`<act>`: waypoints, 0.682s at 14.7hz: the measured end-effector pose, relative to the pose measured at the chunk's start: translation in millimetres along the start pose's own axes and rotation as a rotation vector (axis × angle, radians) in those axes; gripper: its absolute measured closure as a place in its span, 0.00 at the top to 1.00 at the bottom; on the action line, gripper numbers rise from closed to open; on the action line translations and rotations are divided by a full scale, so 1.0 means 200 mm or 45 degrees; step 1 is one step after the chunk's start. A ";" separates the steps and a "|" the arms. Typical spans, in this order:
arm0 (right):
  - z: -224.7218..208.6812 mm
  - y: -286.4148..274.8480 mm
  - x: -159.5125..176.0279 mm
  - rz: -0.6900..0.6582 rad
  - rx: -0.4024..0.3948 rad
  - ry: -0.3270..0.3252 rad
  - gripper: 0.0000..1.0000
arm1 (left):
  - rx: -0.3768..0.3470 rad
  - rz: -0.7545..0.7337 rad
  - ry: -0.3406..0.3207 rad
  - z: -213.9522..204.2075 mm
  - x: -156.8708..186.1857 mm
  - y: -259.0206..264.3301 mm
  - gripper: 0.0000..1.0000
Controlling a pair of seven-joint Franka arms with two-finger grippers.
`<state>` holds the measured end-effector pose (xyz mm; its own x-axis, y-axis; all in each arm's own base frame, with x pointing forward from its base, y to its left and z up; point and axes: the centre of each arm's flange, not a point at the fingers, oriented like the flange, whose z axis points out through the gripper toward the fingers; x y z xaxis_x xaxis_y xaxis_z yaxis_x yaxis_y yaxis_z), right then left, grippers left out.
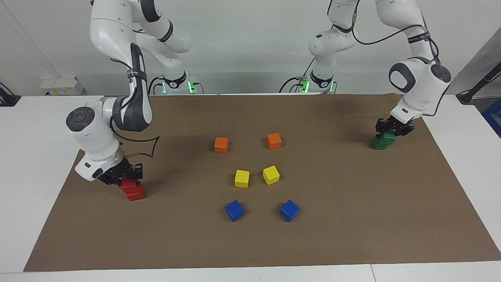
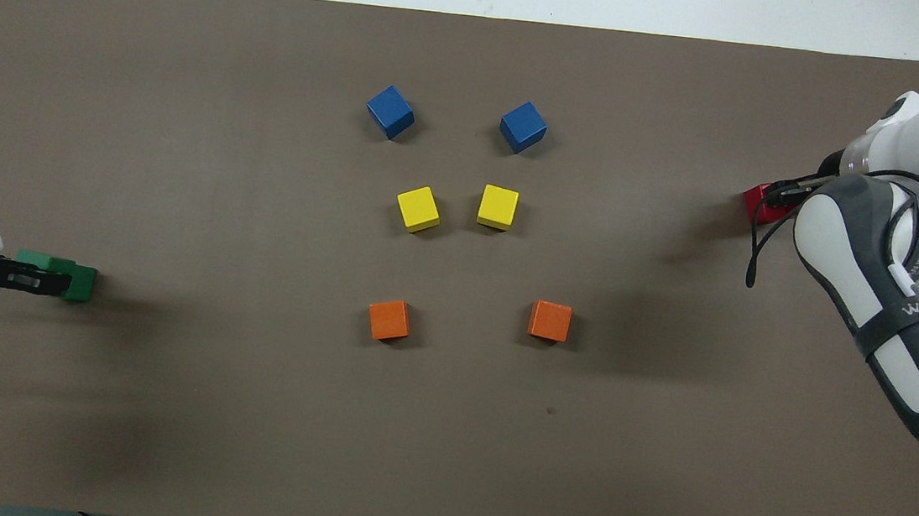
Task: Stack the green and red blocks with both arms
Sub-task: 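Lower the green cube onto the green while the right gripper stacks red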
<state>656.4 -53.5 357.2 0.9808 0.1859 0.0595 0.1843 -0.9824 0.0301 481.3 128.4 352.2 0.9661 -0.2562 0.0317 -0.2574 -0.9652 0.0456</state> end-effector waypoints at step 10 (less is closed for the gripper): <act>0.00 0.00 0.00 0.000 0.000 0.001 0.55 | -0.007 0.058 0.003 -0.20 0.11 0.01 1.00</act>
<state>656.3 -53.5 357.2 0.9807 0.1860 0.0600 0.1844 -0.9824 0.0303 501.7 122.8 393.3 0.9533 -0.3000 0.0361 -0.3015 -0.9522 0.0498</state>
